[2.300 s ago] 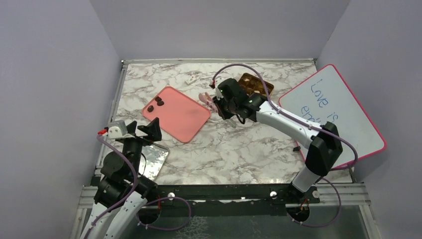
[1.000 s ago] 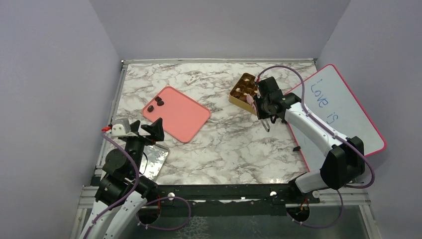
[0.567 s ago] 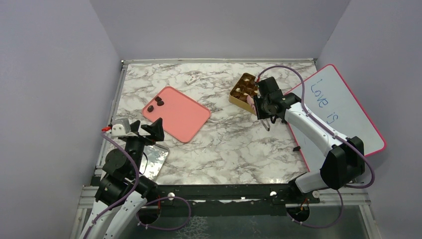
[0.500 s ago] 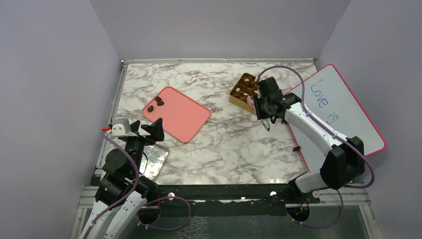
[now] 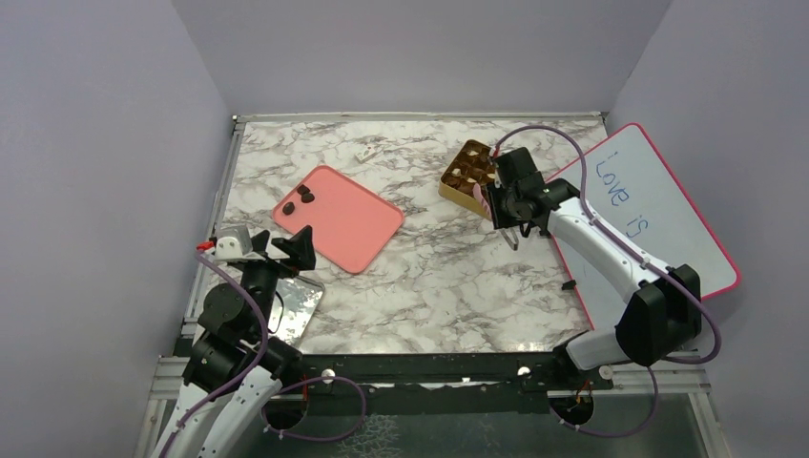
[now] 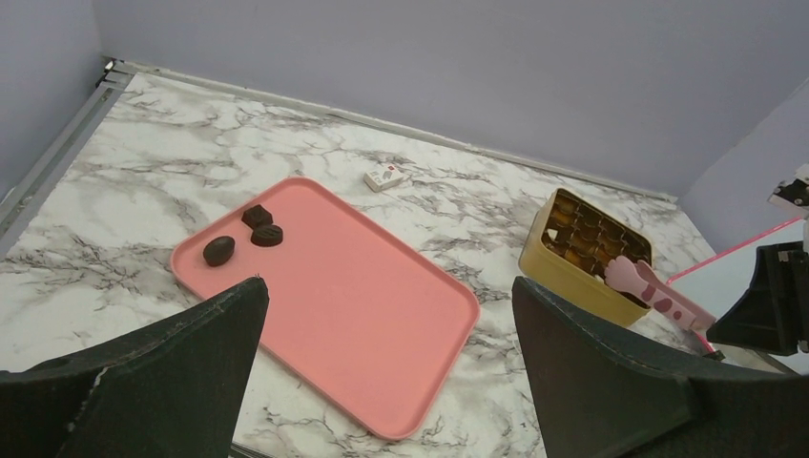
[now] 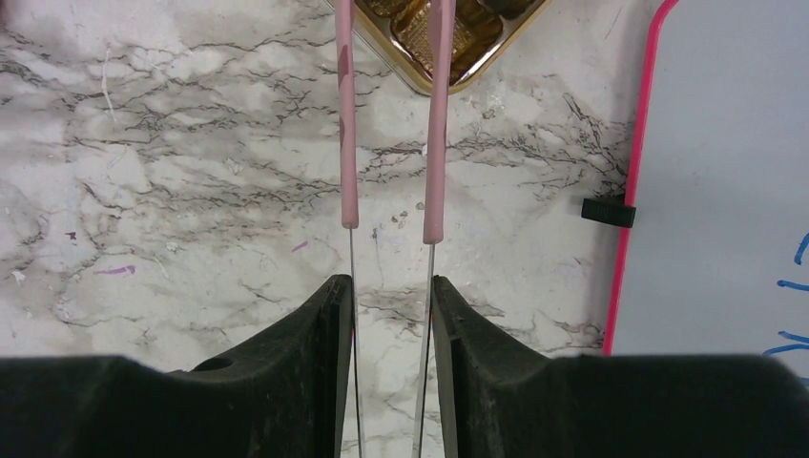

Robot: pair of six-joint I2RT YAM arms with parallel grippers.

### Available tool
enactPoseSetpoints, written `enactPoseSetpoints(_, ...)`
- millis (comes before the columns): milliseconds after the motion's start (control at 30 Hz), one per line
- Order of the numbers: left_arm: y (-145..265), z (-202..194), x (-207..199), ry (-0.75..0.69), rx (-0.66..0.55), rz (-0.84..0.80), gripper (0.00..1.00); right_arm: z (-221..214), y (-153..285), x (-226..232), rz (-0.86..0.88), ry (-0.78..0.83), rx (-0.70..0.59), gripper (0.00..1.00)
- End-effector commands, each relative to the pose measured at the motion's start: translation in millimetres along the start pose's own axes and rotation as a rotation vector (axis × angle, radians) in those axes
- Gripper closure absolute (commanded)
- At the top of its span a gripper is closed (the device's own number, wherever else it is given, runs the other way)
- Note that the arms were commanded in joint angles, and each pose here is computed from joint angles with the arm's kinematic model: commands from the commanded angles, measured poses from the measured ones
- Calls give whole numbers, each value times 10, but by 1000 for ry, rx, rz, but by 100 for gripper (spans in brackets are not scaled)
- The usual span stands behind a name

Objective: Pack the chocolate
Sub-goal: Place the fake chocolate in the packing box.

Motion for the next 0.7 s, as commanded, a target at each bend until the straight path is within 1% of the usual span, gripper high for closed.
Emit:
enactPoseSetpoints(0,-27,27,-22,0,-8,-14,1,107,206,16,57,-20,-60,62)
enactPoseSetpoints(200,-47,20,-30,-4,-3,-15,1,135,361,26,100,-40,-90,62)
enactPoseSetpoints(267,-51,22,-33,-4,-3,-16,1,104,375,32,114,-43,-77,63)
enactPoseSetpoints(533,-64,14,-40,-12,4,-19,1,-51,486,143,248,-56,-90,63)
enactPoseSetpoints(667,-63,13,-40,-12,4,-20,1,-209,452,284,309,-38,-63,63)
Point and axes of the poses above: each gripper's point midway between its finger pads, its own y axis back along the fingers, its own x axis along the line the jaws close on, z = x × y, the point moved 9 cm from there along y, back along the fingers, and after that the axes turned 15 degrees about -y, right-handed, at the moved point
